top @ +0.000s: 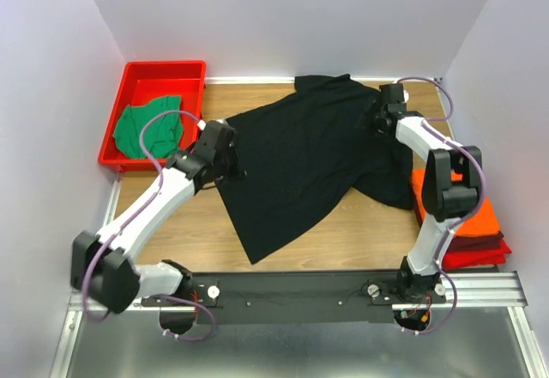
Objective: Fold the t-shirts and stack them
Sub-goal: Flatten the tshirt out
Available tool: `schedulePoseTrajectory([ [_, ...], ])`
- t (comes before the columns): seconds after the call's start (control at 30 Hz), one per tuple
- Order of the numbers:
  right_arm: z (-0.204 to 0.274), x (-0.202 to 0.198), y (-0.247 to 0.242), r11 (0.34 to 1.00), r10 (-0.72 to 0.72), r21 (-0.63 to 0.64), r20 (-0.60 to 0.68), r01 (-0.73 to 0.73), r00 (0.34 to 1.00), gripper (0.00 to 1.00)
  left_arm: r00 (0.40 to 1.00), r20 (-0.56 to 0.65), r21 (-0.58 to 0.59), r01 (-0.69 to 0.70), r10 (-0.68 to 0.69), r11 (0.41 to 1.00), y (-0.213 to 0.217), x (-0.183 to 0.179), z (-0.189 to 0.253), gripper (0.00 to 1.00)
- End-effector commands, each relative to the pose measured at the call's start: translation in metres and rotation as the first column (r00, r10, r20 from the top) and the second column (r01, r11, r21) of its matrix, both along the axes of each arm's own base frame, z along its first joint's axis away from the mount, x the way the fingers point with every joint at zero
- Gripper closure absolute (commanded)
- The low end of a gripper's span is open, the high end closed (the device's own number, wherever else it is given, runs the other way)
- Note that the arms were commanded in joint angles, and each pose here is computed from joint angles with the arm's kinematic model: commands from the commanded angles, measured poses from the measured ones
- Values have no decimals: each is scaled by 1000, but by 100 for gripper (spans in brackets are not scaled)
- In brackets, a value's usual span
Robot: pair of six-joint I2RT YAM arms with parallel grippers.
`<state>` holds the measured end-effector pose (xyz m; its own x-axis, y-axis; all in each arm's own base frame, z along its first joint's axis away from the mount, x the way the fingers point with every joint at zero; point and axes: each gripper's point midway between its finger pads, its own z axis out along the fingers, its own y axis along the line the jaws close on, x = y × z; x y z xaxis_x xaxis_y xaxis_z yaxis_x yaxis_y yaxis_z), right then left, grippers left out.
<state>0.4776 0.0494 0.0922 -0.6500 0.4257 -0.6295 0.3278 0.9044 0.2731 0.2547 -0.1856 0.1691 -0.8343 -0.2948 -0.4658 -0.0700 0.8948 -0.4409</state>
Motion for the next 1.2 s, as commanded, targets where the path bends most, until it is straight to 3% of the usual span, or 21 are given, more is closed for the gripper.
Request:
schedulePoseTrajectory([
  [0.0,-14,25,-7,998,-6,-68,-18,5,1000,25,968,51,38,-246,244,969,20,77,-33,69],
  [0.1,-28,32,-8,997,-8,-77,-40,5,999,25,932,-9,227,-350,361,909,45,111,-87,70],
  [0.2,-34,38,-13,994,-29,-103,-47,24,998,25,912,-62,340,-363,406,867,64,133,-127,70],
  [0.6,-73,3,-15,993,-105,-76,-151,94,983,22,893,-47,560,-347,447,752,119,228,-174,72],
  [0.77,-77,-21,0,991,-121,35,-192,130,974,23,935,-29,593,-269,353,759,116,277,-171,73],
  [0.8,-76,-25,6,990,-106,70,-200,122,974,23,941,20,574,-288,338,767,112,299,-149,73],
  [0.87,-78,-39,11,987,-106,98,-222,131,969,23,963,3,599,-218,271,771,111,315,-163,73],
  [0.9,-78,-45,16,985,-91,123,-231,122,969,23,968,53,581,-231,247,780,108,333,-142,73],
  [0.97,-76,-59,22,982,-82,144,-241,119,967,23,977,93,562,-210,191,800,106,350,-142,72],
  [1.0,-75,-64,26,981,-75,154,-242,115,967,23,984,66,558,-175,167,811,105,344,-156,72],
  [1.17,-58,-90,72,978,11,207,-210,34,978,23,983,132,500,-177,127,848,106,361,-135,70],
])
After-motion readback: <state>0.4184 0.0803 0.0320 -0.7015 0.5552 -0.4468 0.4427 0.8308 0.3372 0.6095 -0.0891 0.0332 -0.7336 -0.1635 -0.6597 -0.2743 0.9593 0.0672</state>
